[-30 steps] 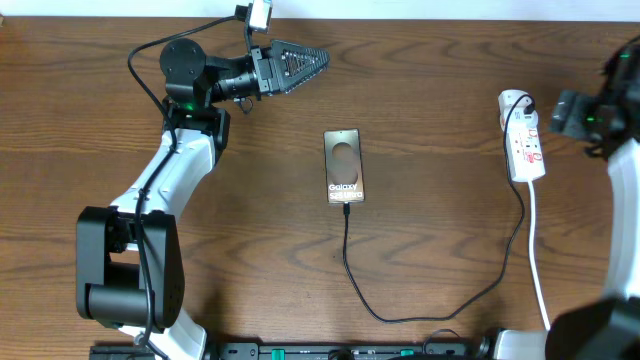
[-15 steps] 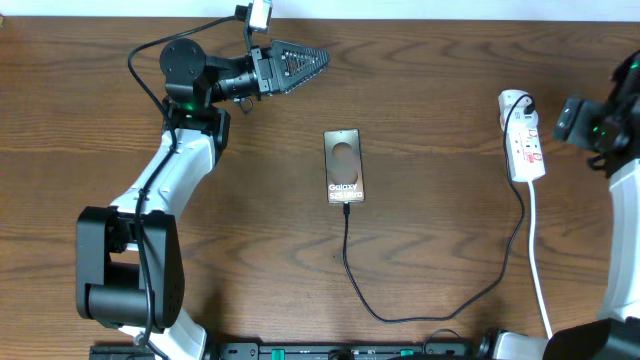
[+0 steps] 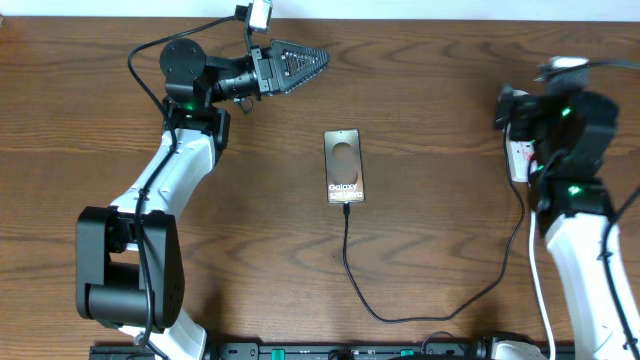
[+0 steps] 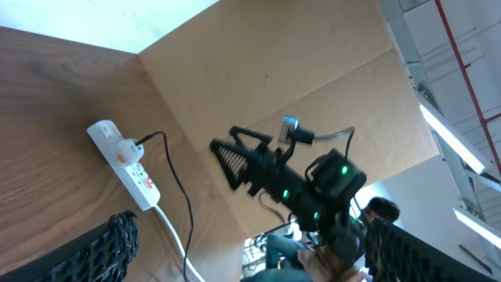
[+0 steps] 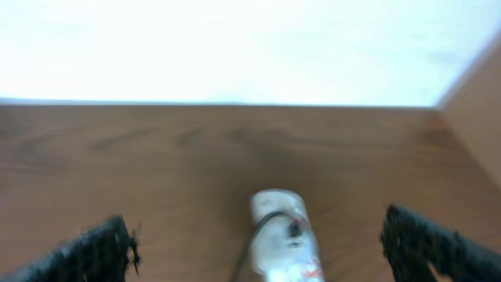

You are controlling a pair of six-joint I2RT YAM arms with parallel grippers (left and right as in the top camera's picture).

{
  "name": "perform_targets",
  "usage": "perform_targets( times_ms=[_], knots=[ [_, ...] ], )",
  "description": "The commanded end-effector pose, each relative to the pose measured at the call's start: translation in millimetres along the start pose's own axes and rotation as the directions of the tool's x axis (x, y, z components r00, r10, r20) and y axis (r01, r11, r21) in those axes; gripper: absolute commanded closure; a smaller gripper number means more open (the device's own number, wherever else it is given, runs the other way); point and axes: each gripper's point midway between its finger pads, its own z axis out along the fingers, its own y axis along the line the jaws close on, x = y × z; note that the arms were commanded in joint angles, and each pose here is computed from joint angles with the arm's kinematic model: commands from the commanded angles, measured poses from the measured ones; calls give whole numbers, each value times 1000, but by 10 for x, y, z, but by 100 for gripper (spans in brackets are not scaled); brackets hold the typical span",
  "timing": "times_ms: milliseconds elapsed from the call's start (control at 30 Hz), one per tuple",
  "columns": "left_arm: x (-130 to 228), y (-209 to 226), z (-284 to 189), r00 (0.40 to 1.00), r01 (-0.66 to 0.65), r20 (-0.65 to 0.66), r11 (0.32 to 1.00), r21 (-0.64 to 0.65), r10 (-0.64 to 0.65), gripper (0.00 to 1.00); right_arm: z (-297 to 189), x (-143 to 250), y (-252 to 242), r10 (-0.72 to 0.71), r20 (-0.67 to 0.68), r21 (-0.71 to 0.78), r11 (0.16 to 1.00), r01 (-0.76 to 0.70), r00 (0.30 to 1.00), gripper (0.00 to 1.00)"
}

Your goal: Plug charger to phone and switch on socket

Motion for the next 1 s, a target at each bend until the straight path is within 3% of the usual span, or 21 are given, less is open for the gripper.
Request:
perform_targets(
  times_ms=[0,233,567,700,867,967],
  knots=[
    [-50,-108,-11,999,-39,11,999,7,39,7,-67,220,422,-60,-4,-167,984,59,998,1],
    [-50,-108,-11,999,-39,11,999,7,39,7,-237,1130,856,-89,-159,-335,942,31,983,1],
    [-50,-108,-11,999,-39,11,999,7,39,7,-598,2251,926,-101,-338,-351,936,-26,936,1],
    [-50,-108,-11,999,-39,11,999,7,39,7,-728,2520,946,-92,-323,-352,935,-29,942,1],
    [-49,-108,-11,999,-39,10,999,7,39,7,-857,2773,958,19,-306,-318,940,-121,952,1],
    [-50,-108,-11,999,-39,11,999,7,39,7,-887,2786,962,21,-320,-318,939,-128,947,1]
  ],
)
